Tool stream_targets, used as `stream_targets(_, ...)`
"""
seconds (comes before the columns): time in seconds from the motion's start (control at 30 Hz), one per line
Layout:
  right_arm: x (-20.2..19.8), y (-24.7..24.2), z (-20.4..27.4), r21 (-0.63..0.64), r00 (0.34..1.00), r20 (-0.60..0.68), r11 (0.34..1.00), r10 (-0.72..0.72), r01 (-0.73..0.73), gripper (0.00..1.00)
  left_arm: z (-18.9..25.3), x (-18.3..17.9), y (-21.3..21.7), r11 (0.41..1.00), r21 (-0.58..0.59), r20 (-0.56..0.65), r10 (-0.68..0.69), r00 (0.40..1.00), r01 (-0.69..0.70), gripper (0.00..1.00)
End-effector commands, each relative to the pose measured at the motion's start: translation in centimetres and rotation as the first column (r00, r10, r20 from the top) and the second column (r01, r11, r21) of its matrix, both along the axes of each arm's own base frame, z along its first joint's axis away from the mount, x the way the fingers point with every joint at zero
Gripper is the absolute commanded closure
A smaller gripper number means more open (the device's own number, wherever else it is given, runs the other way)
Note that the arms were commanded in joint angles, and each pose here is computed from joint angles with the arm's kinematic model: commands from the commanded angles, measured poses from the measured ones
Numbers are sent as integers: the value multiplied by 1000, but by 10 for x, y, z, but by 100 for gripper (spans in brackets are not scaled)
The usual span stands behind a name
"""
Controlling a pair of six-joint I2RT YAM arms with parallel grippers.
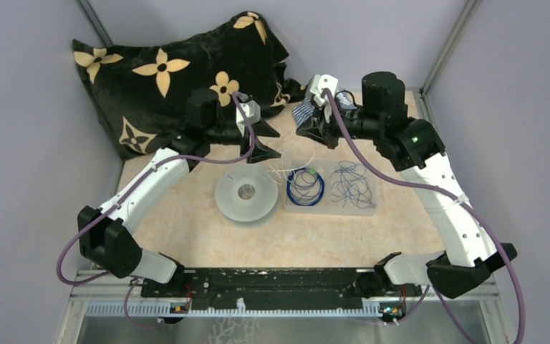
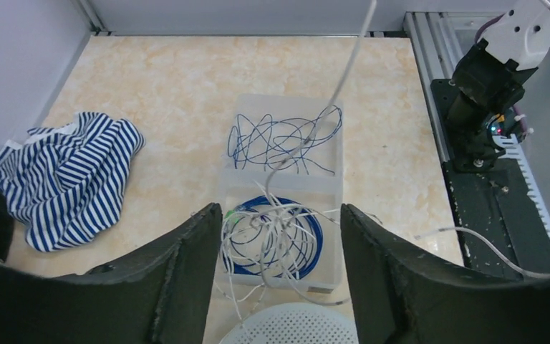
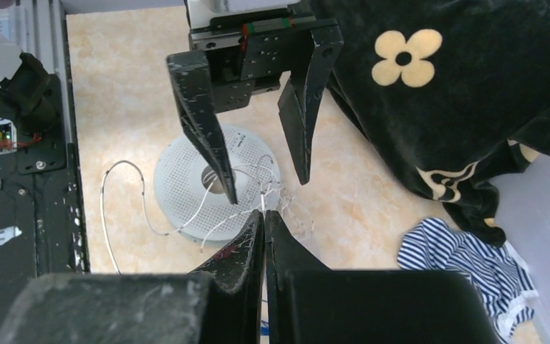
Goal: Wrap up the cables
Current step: Adjust the cable at the center of the board.
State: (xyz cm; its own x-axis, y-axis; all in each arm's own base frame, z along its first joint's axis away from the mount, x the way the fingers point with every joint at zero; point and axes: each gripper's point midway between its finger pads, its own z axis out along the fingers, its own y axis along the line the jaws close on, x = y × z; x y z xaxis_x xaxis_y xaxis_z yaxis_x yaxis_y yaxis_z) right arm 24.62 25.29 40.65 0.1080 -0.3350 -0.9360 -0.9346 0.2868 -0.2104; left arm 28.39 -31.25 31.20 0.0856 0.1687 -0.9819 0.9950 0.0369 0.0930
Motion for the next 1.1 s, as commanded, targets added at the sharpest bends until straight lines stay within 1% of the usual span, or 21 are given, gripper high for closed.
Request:
stream_targets(0.0, -9, -1, 16, 55, 999, 33, 998, 9, -10, 100, 3, -5, -13, 998, -66, -71, -11, 997, 6, 36)
stream_targets(0.07, -7, -1, 16, 62, 1000, 30, 998, -4, 2, 100, -5, -4, -15, 998, -56, -75, 4, 997, -8, 40)
stream_targets(0.2, -5, -4, 16, 70, 999, 31, 997, -38, 36, 100, -15, 0, -15, 998, -52, -90, 31, 995, -36, 53)
stream_targets(0.33, 1, -11, 20, 83, 995, 37, 993, -90, 87, 100, -21, -1, -15, 998, -47, -95, 30, 995, -34, 59)
stream_targets(0.47, 7, -17, 20, 93, 990, 29, 987, -135, 132, 100, -22, -1, -14, 998, -47, -96, 34, 995, -38, 74)
stream_targets(0.63, 18, -28, 11, 80, 980, 10, 977, -200, 198, 100, -15, -2, -11, 996, -60, -67, 56, 996, -60, 80)
stream_targets(0.77, 27, -38, 3, 65, 964, 0, 962, -265, 264, 100, -8, -4, -8, 995, -76, -50, 60, 997, -64, 89)
stream_targets(0.83, 37, -48, 0, 59, 942, -1, 941, -334, 334, 100, -6, -7, -7, 995, -77, -41, 60, 997, -63, 96)
stream_targets(0.9, 48, -60, -3, 46, 912, 5, 911, -410, 410, 100, -1, -7, -5, 994, -81, -19, 73, 997, -74, 100)
stream_targets(1.0, 64, -79, -13, 5, 850, 34, 851, -526, 526, 100, 9, -5, 0, 990, -89, 18, 111, 994, -109, 100)
stream_targets(1.07, 74, -89, -21, -36, 818, 69, 818, -571, 574, 100, 18, 0, 2, 984, -100, 29, 154, 988, -150, 100)
